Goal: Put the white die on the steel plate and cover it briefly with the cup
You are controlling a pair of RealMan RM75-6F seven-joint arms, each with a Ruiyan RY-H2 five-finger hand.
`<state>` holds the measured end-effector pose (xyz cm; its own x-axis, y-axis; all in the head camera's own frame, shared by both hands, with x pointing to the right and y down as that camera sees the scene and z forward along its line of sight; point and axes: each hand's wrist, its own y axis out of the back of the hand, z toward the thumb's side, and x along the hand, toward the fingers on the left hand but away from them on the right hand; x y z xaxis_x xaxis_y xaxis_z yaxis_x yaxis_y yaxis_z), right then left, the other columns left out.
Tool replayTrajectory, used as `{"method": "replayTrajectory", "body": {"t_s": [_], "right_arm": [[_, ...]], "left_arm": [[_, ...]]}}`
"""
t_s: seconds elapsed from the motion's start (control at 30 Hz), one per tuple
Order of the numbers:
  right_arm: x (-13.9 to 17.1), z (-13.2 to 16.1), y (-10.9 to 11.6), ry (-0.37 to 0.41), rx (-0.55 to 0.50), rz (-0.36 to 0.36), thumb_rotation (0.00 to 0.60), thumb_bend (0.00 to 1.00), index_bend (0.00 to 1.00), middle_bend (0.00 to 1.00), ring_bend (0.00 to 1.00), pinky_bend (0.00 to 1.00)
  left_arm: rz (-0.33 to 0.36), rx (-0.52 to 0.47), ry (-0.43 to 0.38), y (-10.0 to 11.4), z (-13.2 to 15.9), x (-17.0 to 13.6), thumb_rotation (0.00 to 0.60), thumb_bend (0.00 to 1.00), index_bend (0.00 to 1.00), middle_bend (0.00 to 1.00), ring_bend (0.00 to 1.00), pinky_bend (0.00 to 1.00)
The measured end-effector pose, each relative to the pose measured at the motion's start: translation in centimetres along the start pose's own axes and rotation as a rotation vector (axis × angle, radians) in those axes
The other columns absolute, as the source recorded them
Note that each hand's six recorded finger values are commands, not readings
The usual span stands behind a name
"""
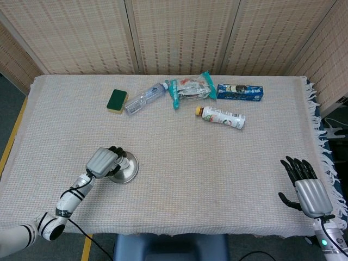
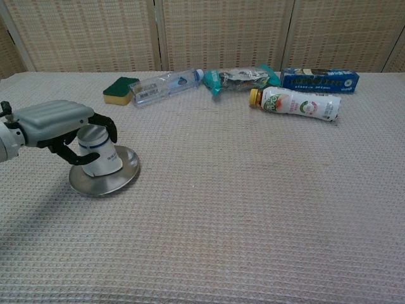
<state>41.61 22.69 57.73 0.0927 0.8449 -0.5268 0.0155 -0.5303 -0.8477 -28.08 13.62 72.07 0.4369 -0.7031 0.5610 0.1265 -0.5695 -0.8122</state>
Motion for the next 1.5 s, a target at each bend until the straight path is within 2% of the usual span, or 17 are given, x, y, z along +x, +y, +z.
{"method": "replayTrajectory", "body": {"t_s": [0.2, 0.47, 0.6, 0.9, 1.2, 1.33, 1.5], "right_arm": [[-0.1, 0.0, 0.0, -0.002, 0.001, 0.001, 0.535, 0.19, 0.0, 0.0, 0.0, 0.0], [0.0, 0.0, -0.1, -0.003, 0.004, 0.0, 0.536, 0.19, 0.0, 0.0, 0.0, 0.0], [0.0, 0.0, -0.1, -0.002, 0.004, 0.0, 0.533, 0.19, 0.0, 0.0, 0.0, 0.0], [-0.1, 0.0, -0.1, -0.006, 0.006, -0.003, 0.535, 0.19, 0.0, 0.0, 0.0, 0.0], [-0.1, 0.0, -0.1, -0.009, 0.007, -0.001, 0.534, 0.19, 0.0, 0.0, 0.0, 0.0], [0.0, 0.0, -0.2, -0.008, 0.007, 0.0, 0.534, 0.19, 0.0, 0.0, 0.0, 0.0], [0.0, 0.0, -0.2, -0.008, 0.008, 0.002, 0.534, 0.19, 0.0, 0.0, 0.0, 0.0]], "left_arm": [[-0.008, -0.008, 0.011, -0.4, -0.1, 0.0, 0.6, 0.44, 0.36, 0.43, 0.33, 0.62], [-0.065, -0.132, -0.072, -0.3, 2.3, -1.7, 0.6, 0.44, 0.36, 0.43, 0.34, 0.65], [-0.074, -0.11, -0.065, -0.3, 2.0, -1.9, 0.6, 0.44, 0.36, 0.43, 0.34, 0.65], [0.013, 0.027, 0.019, 0.3, -0.3, -1.1, 0.6, 0.44, 0.36, 0.43, 0.34, 0.61], [-0.02, -0.126, -0.04, 1.0, 1.2, -2.7, 0.6, 0.44, 0.36, 0.43, 0.34, 0.62], [0.011, -0.123, -0.039, 2.2, 0.6, -3.7, 0.6, 0.44, 0.36, 0.43, 0.34, 0.62], [0.069, -0.087, 0.038, 3.7, -2.4, -5.9, 0.6, 0.44, 0.36, 0.42, 0.34, 0.61]]}}
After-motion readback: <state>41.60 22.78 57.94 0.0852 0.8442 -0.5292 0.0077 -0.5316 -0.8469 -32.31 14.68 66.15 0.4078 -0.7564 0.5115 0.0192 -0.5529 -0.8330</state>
